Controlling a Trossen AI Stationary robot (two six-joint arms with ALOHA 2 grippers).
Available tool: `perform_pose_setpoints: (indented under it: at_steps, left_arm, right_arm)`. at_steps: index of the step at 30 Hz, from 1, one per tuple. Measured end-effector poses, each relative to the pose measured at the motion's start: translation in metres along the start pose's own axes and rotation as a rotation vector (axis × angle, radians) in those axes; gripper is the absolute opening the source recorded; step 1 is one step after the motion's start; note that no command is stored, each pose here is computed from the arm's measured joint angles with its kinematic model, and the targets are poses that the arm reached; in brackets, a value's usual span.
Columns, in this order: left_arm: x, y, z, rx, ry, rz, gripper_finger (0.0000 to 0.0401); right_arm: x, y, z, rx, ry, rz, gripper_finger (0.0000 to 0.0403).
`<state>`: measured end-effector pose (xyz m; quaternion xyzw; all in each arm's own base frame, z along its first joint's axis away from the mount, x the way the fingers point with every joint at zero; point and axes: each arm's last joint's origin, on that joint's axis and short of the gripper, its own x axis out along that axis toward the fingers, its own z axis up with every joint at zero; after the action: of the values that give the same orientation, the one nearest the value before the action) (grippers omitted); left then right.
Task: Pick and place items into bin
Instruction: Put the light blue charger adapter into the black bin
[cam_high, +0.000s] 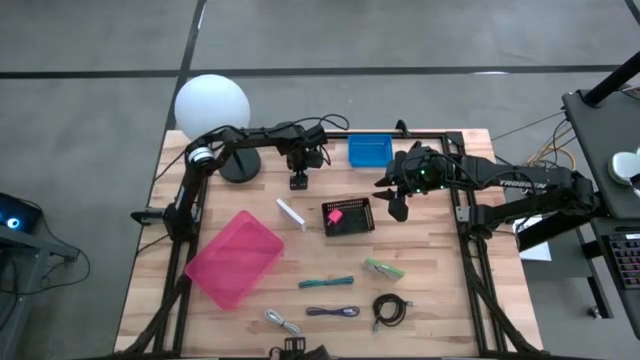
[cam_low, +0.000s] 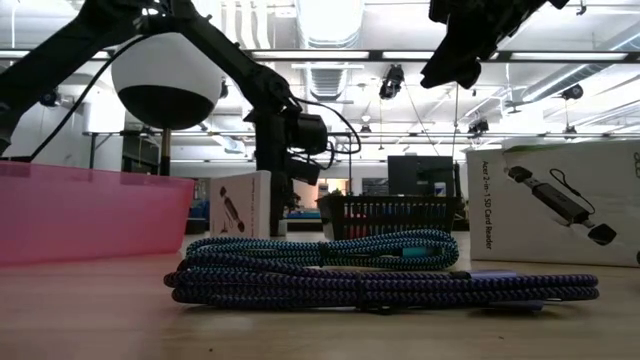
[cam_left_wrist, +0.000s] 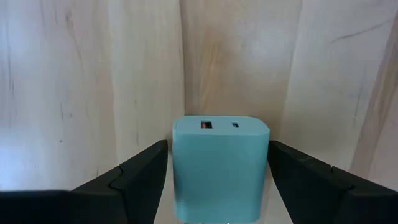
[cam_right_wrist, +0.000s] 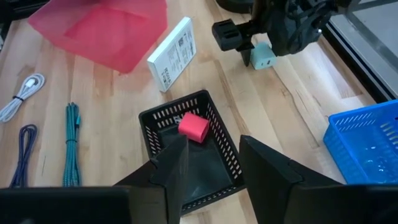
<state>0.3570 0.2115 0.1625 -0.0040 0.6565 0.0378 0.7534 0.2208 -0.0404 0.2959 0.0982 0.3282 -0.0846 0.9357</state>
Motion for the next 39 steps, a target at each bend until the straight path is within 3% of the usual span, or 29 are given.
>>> perform_pose_setpoints:
  at_steps: [6,13,25,33,39]
  left_arm:
    - [0.0,0.0,0.0,0.003,0.001,0.0,0.0252]
    - [-0.001,-0.001,0.0,0.006,0.008,-0.006,0.018]
    - [-0.022,-0.003,-0.003,-0.05,-0.006,0.004,0.018]
    - [-0.066,-0.017,0.001,-0.106,-0.136,0.017,0.018]
    - [-0.103,-0.043,0.018,-0.11,-0.354,0.038,0.018]
  right_arm:
    - [0.0,0.0,0.0,-0.004,-0.001,-0.001,0.0131]
    - [0.0,0.0,0.0,-0.004,-0.001,-0.001,0.0134]
    - [-0.001,0.0,0.0,-0.039,-0.006,-0.002,0.0123]
    - [-0.001,0.0,0.0,-0.027,-0.006,-0.002,0.0127]
    - [-0.003,0.0,0.003,-0.028,-0.015,-0.001,0.0118]
